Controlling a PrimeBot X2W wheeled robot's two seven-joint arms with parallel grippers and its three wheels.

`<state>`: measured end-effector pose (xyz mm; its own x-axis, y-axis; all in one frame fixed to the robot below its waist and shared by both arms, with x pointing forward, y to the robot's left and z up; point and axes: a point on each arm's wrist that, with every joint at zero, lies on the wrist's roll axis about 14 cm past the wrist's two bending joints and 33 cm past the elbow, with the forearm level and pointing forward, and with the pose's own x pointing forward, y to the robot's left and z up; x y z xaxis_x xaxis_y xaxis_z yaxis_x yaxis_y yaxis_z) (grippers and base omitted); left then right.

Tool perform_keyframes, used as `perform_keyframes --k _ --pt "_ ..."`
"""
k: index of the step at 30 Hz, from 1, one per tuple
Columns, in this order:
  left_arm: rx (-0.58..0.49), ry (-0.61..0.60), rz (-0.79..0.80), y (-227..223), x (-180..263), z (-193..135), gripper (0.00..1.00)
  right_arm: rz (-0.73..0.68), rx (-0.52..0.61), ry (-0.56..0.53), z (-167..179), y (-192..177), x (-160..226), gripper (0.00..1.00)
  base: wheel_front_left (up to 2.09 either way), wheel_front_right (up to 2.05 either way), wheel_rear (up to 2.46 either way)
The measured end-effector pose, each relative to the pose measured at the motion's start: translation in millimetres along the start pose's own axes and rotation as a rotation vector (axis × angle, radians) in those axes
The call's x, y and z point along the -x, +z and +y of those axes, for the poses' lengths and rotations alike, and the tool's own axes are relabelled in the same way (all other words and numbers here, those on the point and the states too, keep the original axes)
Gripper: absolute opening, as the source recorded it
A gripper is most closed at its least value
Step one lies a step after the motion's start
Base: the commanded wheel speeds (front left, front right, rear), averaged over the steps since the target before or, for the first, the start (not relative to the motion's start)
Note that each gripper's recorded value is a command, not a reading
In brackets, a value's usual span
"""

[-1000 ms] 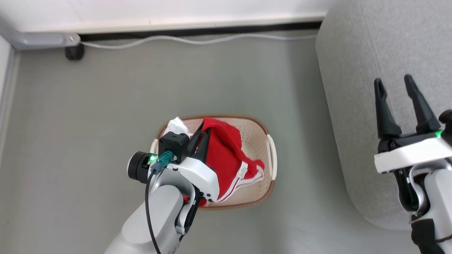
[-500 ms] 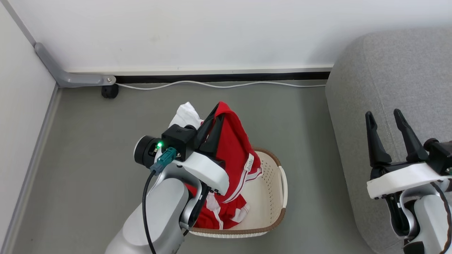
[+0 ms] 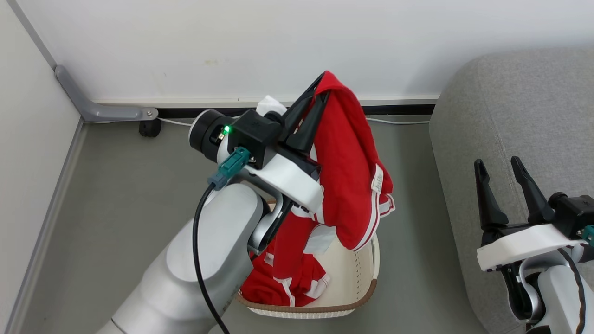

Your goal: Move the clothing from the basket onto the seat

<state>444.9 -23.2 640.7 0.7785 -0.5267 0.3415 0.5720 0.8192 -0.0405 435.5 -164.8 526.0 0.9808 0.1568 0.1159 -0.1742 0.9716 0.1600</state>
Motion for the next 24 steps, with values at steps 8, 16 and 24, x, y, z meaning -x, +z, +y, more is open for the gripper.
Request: perform_keyframes --k 8,16,24 --pt "-0.02 -0.063 -0.057 23 -18 -14 0.0 0.008 -0.002 0.0 1 -3 2 1.0 0.0 0.0 0.0" --pt "-0.006 -0.078 -0.035 12 -22 -21 0.0 -0.052 0.007 0.183 46 21 -9 1.0 0.0 0.0 0.0" --pt "0.002 -0.101 -0.004 -2 -21 -28 0.0 -0.034 0.08 0.44 90 31 -18 1.0 0.0 0.0 0.0"
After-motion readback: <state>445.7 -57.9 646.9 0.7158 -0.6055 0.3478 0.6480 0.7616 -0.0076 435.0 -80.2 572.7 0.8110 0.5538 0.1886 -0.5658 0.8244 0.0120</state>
